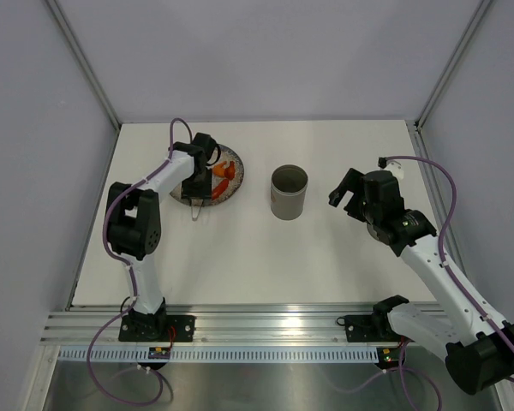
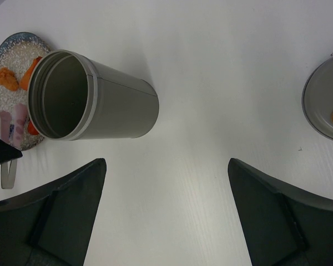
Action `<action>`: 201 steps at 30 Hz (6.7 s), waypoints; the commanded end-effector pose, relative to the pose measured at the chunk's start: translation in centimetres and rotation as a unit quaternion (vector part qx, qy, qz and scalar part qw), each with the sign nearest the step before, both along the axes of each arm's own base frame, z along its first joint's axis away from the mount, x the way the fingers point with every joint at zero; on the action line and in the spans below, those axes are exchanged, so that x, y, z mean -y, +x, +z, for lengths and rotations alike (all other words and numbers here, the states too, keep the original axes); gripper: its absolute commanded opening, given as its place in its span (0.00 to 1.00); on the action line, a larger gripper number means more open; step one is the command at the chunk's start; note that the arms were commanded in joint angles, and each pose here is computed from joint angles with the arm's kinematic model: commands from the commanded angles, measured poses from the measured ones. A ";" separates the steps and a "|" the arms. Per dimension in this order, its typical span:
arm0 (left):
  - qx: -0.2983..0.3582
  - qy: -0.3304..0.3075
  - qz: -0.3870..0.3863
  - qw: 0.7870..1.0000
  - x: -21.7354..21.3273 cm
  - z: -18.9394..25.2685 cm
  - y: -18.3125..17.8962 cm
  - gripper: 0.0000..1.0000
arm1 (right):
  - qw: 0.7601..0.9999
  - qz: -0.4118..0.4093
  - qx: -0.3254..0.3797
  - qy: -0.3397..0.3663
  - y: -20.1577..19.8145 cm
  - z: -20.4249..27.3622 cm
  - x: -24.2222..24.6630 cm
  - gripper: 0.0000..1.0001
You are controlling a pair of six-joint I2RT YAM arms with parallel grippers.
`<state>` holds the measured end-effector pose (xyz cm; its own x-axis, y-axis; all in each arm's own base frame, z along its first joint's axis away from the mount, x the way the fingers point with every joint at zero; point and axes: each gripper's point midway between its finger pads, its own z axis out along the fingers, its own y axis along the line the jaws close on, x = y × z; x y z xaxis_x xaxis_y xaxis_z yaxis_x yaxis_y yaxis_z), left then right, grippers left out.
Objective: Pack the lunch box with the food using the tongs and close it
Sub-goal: Pick up the fake food from the plate, then place the fake food in the packing box, then pick up the fake food from the plate.
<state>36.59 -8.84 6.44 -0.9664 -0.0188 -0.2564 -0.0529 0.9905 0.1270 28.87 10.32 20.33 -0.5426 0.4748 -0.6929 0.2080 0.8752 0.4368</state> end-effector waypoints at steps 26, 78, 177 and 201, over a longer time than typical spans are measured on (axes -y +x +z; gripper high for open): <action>0.020 -0.034 0.004 0.999 0.8 0.5 1.9 0.29 | 1.000 0.007 0.018 0.003 0.1 0.5 -0.2 0.99; 0.133 -0.196 -0.255 0.937 19.9 18.5 -6.0 0.00 | 0.998 -0.035 0.039 -0.027 -0.9 2.5 2.3 0.99; 0.082 -0.061 0.092 0.990 -1.5 3.1 -2.0 0.45 | 0.999 -0.012 0.029 -0.009 -0.7 0.9 1.1 0.99; 0.044 -0.030 0.098 0.994 -2.4 -0.1 -2.3 0.47 | 1.000 -0.013 0.026 -0.007 -0.8 0.6 1.1 0.99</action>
<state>33.33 -6.84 6.11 -0.9285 -0.2206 -0.2988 -0.2472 0.9675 0.0536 27.83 8.89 20.10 -0.5182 0.4653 -0.7176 0.2326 0.8841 0.4053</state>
